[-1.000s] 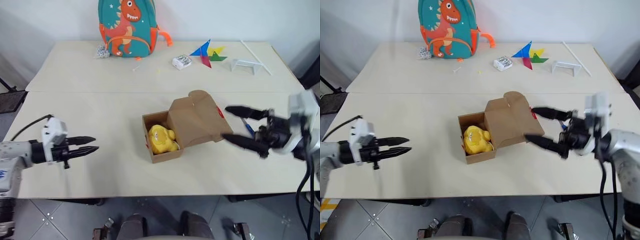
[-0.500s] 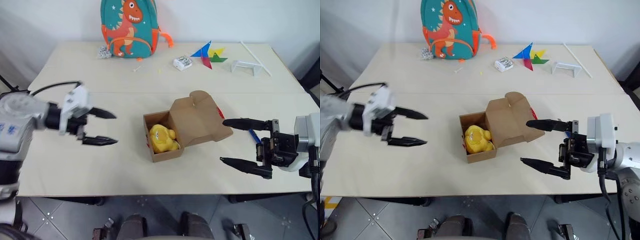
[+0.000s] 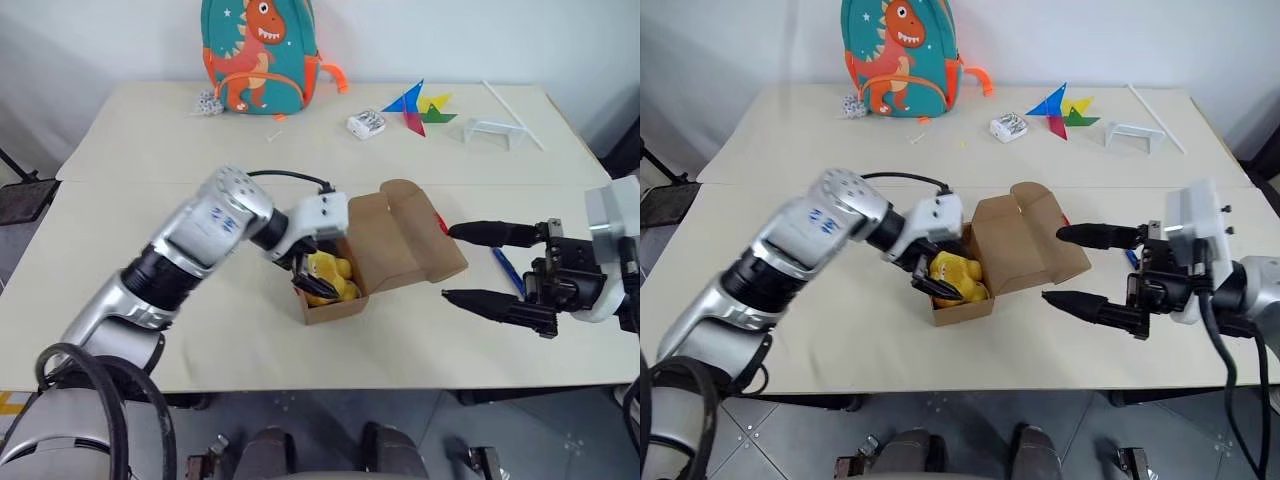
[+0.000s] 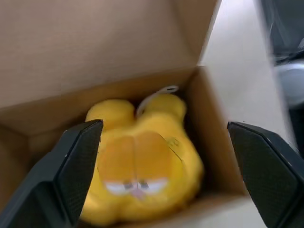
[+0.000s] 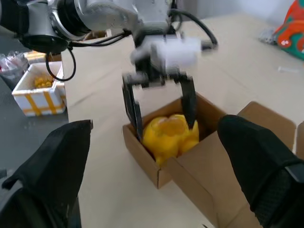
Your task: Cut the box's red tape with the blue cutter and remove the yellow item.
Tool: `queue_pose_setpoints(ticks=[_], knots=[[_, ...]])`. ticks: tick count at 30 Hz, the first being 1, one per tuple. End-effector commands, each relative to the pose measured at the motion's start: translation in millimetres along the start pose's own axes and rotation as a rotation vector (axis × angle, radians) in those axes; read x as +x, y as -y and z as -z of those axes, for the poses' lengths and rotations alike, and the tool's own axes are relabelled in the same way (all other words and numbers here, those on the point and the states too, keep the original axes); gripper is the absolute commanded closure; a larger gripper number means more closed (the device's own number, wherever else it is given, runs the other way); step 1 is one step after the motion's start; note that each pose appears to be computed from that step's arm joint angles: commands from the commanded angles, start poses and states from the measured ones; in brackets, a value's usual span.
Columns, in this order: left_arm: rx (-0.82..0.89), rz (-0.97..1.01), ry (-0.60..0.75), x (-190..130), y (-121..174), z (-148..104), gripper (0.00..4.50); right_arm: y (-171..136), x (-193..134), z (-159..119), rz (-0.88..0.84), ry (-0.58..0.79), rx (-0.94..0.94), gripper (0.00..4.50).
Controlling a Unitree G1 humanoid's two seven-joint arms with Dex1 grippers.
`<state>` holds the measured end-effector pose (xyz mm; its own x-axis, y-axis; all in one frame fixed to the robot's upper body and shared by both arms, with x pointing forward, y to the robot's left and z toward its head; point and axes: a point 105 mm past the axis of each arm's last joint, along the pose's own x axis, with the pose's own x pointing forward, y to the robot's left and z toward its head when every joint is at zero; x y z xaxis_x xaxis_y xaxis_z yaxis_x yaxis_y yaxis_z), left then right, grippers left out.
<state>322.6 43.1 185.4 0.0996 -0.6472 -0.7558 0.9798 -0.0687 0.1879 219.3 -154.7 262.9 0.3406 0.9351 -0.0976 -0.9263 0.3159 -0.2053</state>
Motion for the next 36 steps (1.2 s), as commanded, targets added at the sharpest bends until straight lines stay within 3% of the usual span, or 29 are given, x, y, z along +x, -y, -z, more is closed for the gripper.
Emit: queue_pose_setpoints(ticks=[1,2,6,12,16,19,28,30,32,34,36], knots=[[0.038,-0.058,-0.077,-1.3,-8.3,13.5,0.04,-4.4,-0.8,-13.2,0.011,0.022,-0.041,0.0],[0.038,-0.056,-0.077,-0.3,-8.8,14.4,0.04,-4.4,-0.6,-12.9,0.018,0.023,-0.039,0.0],[0.063,-0.055,-0.102,4.2,-10.6,20.7,0.83,-5.6,0.0,-11.0,0.035,0.022,-0.028,0.0],[0.085,-0.056,-0.061,6.5,-11.6,13.7,2.66,-5.2,-1.5,-7.5,0.049,0.007,-0.017,0.0],[0.116,-0.043,0.023,2.1,-9.7,-0.5,3.83,-3.2,-4.1,-2.2,0.061,-0.007,-0.01,0.0],[0.064,0.004,0.183,-6.5,-5.8,-18.1,4.47,-1.2,-6.9,1.4,0.072,-0.008,-0.009,0.0],[0.062,0.02,0.556,-35.2,-12.1,-34.1,4.49,6.3,-14.1,12.1,0.12,0.005,-0.014,0.0],[0.036,0.018,0.71,-46.2,-14.0,-36.7,4.49,8.5,-13.5,11.5,0.134,0.026,-0.025,0.0],[0.0,-0.109,1.016,-79.1,-28.3,-42.0,4.49,10.4,-11.1,11.3,0.141,0.049,-0.035,0.0],[-0.073,-0.217,1.166,-99.6,-40.0,-35.0,4.49,12.3,-10.7,12.1,0.151,0.063,-0.035,0.0],[-0.211,-0.382,1.227,-132.0,-45.2,-2.9,4.49,12.8,-6.6,4.3,0.138,0.16,-0.053,0.0]])
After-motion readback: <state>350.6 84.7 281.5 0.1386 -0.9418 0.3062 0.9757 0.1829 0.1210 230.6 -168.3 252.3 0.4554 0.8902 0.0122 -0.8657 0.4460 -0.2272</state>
